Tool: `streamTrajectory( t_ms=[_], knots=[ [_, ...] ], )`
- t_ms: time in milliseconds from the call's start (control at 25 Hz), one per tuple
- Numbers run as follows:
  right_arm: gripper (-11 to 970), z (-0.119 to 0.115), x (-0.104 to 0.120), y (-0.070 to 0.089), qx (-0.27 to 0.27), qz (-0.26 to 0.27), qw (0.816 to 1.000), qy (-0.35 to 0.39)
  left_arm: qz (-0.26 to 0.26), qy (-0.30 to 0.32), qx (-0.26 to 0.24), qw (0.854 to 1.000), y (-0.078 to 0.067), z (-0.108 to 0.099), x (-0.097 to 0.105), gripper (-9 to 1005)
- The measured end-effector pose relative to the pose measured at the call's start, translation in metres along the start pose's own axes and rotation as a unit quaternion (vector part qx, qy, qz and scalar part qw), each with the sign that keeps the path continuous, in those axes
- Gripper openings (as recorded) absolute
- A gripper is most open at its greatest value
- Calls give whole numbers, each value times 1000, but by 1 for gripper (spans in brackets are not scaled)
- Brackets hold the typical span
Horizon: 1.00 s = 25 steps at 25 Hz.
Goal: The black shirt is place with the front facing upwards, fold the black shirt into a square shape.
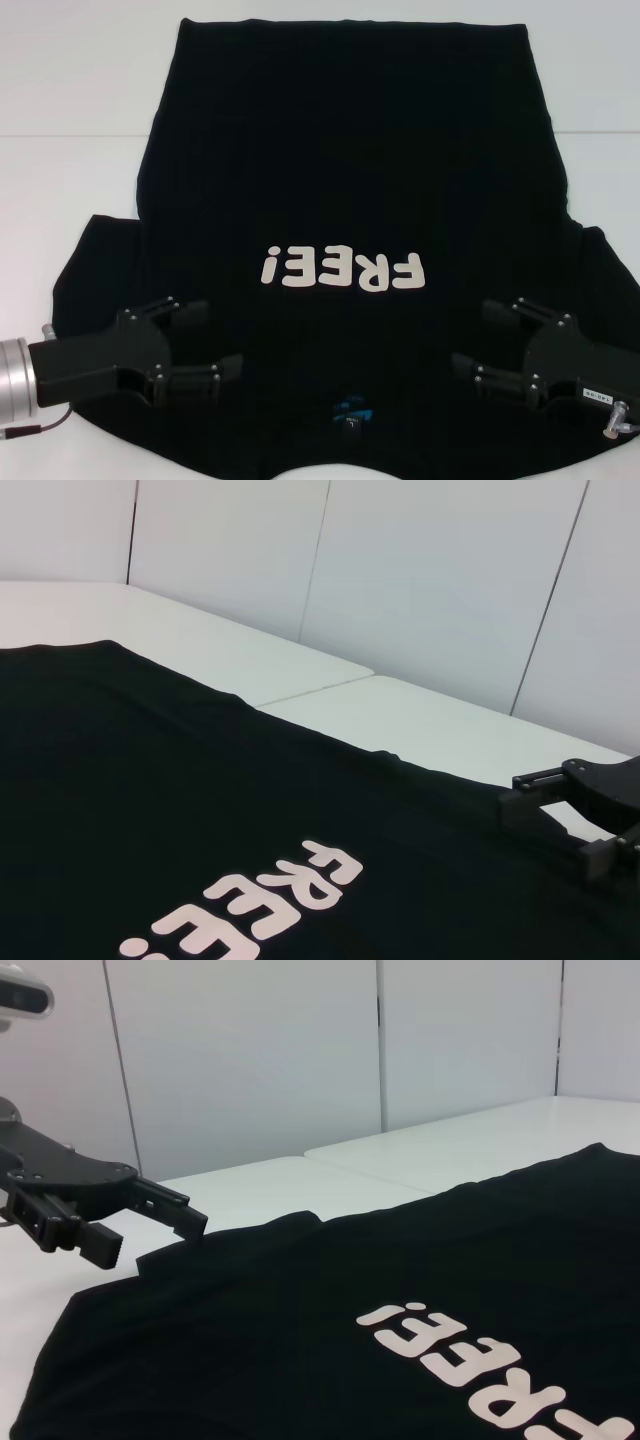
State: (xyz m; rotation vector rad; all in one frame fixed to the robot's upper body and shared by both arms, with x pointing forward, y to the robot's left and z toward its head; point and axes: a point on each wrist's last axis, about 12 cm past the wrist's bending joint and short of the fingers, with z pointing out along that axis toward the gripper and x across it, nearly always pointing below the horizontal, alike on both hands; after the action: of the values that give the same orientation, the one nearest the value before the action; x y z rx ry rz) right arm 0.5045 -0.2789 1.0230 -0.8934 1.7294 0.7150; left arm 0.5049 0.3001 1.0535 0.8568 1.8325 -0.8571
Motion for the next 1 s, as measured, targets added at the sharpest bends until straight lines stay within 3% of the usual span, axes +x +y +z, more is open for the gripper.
streamTrajectory(
  t_ms=[440, 560, 640, 760, 880, 1000],
  knots=[
    [883, 0, 0, 0, 0, 1, 1000, 0, -6, -3, 4, 1000, -1, -1, 0, 944],
    [883, 0, 0, 0, 1, 2, 1000, 0, -49, -11, 5, 999, -1, -3, -2, 943],
    [884, 0, 0, 0, 1, 3, 1000, 0, -105, -17, 6, 994, 2, -6, -7, 943],
    [884, 0, 0, 0, 2, 4, 1000, 1, -217, -18, 4, 976, 12, -16, -16, 942],
    [883, 0, 0, 0, 2, 4, 1000, 1, -324, -7, -15, 946, 25, -31, -22, 941],
    [883, 0, 0, 0, 0, 4, 1000, 1, -439, 4, -68, 896, 42, -51, -20, 941]
  ],
)
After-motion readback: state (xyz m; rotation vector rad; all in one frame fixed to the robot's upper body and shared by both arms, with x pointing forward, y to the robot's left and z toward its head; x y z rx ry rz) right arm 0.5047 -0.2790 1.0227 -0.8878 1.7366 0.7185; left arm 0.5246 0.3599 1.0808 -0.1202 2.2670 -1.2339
